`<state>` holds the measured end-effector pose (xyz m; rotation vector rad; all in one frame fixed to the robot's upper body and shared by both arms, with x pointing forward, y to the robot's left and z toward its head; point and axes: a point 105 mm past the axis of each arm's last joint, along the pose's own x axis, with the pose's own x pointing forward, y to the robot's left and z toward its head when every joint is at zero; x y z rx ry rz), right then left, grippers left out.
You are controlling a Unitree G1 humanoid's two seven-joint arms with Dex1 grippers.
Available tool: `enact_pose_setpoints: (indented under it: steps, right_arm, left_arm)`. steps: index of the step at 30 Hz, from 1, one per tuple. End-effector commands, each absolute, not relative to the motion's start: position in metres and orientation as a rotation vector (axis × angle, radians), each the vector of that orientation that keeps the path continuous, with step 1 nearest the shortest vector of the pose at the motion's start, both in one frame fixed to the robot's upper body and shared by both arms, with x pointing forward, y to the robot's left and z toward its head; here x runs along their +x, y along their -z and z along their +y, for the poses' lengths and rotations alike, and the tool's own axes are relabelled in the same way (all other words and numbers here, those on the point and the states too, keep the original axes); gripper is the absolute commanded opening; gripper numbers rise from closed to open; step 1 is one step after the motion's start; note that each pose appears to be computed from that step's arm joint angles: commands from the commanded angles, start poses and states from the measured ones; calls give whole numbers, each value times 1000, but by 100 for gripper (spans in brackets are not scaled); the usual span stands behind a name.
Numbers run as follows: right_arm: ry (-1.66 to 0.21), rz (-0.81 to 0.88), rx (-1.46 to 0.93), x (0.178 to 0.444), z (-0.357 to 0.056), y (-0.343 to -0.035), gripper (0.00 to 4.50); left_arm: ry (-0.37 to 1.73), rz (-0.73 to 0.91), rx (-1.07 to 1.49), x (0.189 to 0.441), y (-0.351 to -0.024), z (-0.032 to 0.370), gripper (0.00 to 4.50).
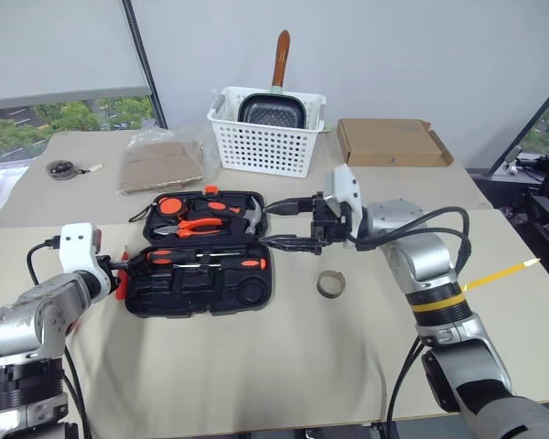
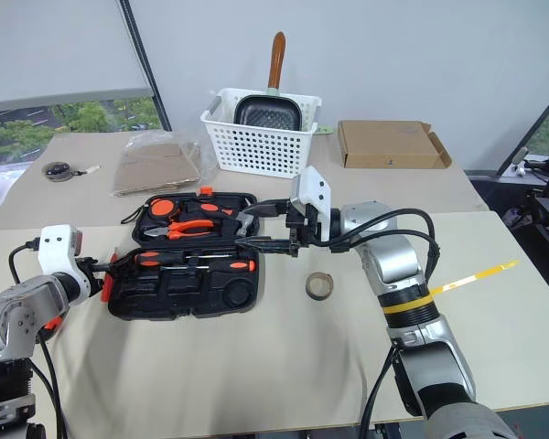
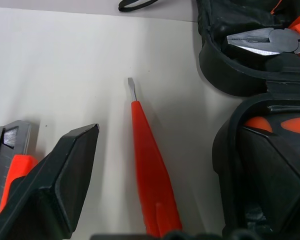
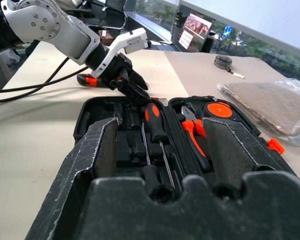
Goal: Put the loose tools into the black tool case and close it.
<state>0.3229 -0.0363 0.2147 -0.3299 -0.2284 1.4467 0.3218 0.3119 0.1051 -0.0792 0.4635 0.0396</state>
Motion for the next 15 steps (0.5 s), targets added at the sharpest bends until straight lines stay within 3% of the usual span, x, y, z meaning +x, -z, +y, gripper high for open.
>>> enact_pose_setpoints:
  steps: [1, 8, 11, 13, 15]
  right_arm:
    - [-1439, -293, -318, 318, -41, -231, 312]
    - [-1471, -275, -284, 316, -45, -231, 312]
    - [-1476, -262, -274, 317, -47, -229, 320]
    - [-1469, -258, -272, 318, -48, -228, 320]
    - [-1461, -256, -279, 320, -49, -227, 320]
  left_arm:
    - [-103, 529, -47, 316, -93, 325, 450]
    - [-142, 595, -30, 308, -75, 330, 450]
    - [-165, 603, -37, 304, -72, 334, 380]
    - [-177, 610, -37, 301, -70, 336, 297]
    - [-186, 621, -38, 299, -68, 338, 243]
